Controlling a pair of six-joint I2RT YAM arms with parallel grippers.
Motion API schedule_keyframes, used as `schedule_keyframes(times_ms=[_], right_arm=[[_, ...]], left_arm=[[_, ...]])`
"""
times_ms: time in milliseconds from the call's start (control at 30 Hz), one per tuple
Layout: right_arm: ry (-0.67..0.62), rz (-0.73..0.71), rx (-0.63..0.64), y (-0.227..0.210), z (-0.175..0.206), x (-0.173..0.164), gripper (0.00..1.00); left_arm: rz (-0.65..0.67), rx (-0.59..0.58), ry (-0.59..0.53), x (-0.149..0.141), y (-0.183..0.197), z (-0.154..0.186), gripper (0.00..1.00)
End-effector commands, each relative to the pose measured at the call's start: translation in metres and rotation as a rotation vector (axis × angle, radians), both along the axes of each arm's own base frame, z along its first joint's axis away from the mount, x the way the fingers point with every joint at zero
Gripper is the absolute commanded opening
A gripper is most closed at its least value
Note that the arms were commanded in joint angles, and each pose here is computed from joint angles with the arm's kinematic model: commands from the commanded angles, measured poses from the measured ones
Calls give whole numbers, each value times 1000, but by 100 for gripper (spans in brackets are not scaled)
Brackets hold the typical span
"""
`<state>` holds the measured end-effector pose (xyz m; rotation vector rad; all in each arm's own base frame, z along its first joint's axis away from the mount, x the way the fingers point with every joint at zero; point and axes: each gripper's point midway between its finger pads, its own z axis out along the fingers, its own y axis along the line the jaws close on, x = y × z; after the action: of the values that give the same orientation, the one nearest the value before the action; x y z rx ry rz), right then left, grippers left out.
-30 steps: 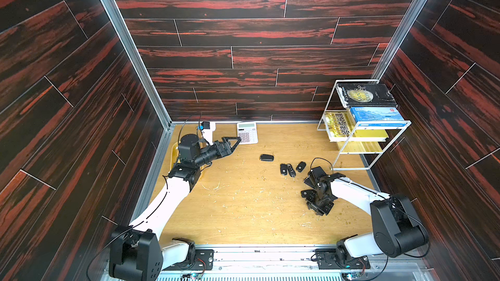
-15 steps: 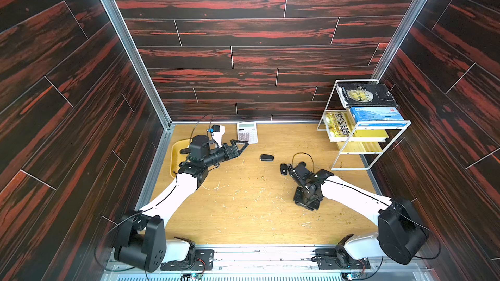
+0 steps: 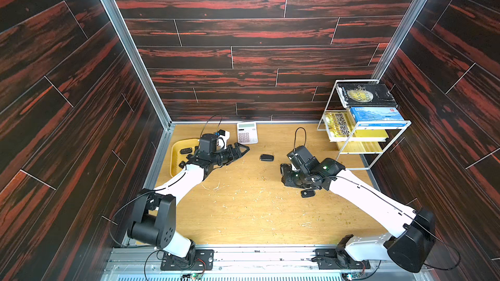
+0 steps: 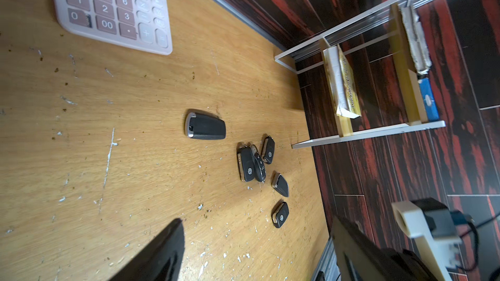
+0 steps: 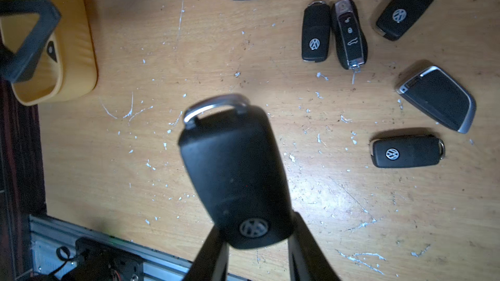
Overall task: Place the car key into the storage box
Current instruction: Pick up the car key from the center of the board.
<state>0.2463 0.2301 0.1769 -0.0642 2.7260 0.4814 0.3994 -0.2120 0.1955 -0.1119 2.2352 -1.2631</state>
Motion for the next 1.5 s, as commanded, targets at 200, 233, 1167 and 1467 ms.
schedule_keyframes(times_ms=[200,233,1167,1467], right_arm=[[1,230,30,24,-21,-8,0],[0,243,26,24,-24,-9,0],[-5,361,39,32,-11,-16,0],[-38,331,42,32,-7,-9,0]], left_arm=[[-81,23,101,7,-29,-2,78],[-108,26,89,6,-35,-1,77],[-278,134,-282,-46,-94,6,71],[-243,40,-339,-49,-99,43,70]])
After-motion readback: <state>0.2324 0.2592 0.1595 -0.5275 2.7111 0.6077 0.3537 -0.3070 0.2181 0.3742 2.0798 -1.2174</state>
